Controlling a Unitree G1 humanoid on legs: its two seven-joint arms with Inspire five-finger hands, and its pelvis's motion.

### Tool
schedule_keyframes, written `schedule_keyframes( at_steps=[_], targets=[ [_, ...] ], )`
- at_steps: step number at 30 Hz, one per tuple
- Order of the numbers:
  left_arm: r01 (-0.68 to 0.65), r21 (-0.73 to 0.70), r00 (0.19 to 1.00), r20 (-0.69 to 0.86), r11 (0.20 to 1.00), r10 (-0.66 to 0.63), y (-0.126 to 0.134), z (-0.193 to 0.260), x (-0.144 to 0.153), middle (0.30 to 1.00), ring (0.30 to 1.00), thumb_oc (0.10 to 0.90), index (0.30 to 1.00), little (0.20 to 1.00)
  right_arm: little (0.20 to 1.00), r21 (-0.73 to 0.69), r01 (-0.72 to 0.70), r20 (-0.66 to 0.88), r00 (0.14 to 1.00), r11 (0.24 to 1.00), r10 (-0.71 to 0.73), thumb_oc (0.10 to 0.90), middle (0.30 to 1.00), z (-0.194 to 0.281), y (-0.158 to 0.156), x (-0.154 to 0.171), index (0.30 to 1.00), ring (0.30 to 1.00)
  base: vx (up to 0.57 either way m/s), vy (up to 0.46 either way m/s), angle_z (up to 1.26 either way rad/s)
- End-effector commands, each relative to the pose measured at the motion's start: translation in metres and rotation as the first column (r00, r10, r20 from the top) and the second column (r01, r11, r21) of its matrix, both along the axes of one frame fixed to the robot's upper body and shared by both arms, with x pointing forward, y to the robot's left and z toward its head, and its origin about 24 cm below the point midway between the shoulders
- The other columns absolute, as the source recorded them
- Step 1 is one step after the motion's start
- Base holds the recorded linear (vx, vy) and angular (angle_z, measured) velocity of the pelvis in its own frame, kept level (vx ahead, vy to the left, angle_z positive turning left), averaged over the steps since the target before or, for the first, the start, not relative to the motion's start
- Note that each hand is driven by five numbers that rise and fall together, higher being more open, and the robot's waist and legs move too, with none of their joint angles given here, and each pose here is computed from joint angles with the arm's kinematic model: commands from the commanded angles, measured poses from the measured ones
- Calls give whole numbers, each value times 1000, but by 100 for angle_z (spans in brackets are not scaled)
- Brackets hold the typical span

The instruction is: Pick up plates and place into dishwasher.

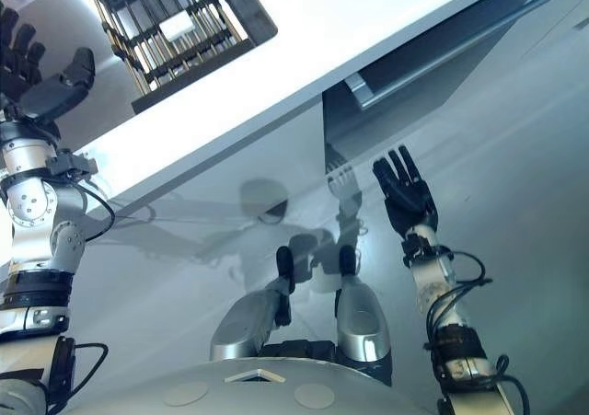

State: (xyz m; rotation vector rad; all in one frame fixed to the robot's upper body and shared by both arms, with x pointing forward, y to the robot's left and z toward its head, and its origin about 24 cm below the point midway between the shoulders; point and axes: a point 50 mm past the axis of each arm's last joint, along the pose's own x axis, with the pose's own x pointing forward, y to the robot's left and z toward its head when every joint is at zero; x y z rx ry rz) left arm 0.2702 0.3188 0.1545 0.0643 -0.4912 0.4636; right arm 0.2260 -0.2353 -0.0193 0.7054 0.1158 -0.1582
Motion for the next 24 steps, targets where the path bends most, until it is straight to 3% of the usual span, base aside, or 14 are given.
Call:
schedule_keyframes(
  at_steps=[1, 4, 5, 8, 10, 12, 15, 17, 24],
  targets=[
    [-41, 89, 999, 34, 995, 38, 4, 7, -11, 900, 900, 800, 900, 900, 900, -256, 187, 251, 960, 949, -121, 800, 900, 47, -15, 13, 900, 900, 38, 5, 15],
    [-21, 101, 1000, 13, 995, 20, 0, 7, -10, 900, 900, 800, 900, 900, 900, -524, 388, 321, 914, 758, -246, 800, 900, 65, -25, 6, 900, 900, 24, 14, 13],
    [-10, 96, 1000, 7, 995, 9, -2, 6, -9, 900, 900, 800, 900, 900, 900, -544, 436, 335, 896, 717, -290, 800, 900, 70, -29, 4, 900, 900, 10, 23, 13],
    [35, 68, 999, -12, 997, -35, -6, -1, -7, 900, 900, 800, 900, 900, 900, -556, 512, 317, 859, 655, -402, 800, 900, 66, -44, -1, 900, 900, -5, 29, 11],
    [82, 15, 996, -38, 997, -81, -10, -8, -3, 900, 900, 800, 900, 900, 900, -591, 497, 214, 856, 636, -471, 800, 900, 51, -60, -4, 900, 900, -16, 39, 12],
    [117, -96, 989, -82, 988, -125, -13, -18, 2, 900, 900, 800, 900, 900, 900, -612, 446, 48, 845, 653, -533, 800, 900, 26, -72, -10, 900, 900, 0, 0, 0],
    [214, -251, 963, -107, 944, -247, -26, -36, 6, 900, 900, 800, 900, 900, 900, -538, 314, -260, 821, 782, -508, 800, 900, -23, -75, -30, 900, 900, 0, 0, 0],
    [246, -305, 953, -97, 920, -287, -32, -42, 6, 900, 900, 800, 900, 900, 900, -522, 234, -374, 802, 820, -467, 800, 900, -44, -69, -42, 900, 900, 0, 0, 0],
    [251, -326, 954, -77, 911, -290, -39, -40, 13, 900, 900, 800, 900, 900, 900, -453, -41, -669, 675, 890, -310, 800, 900, -97, -52, -86, 900, 900, 0, 0, 0]
  ],
)
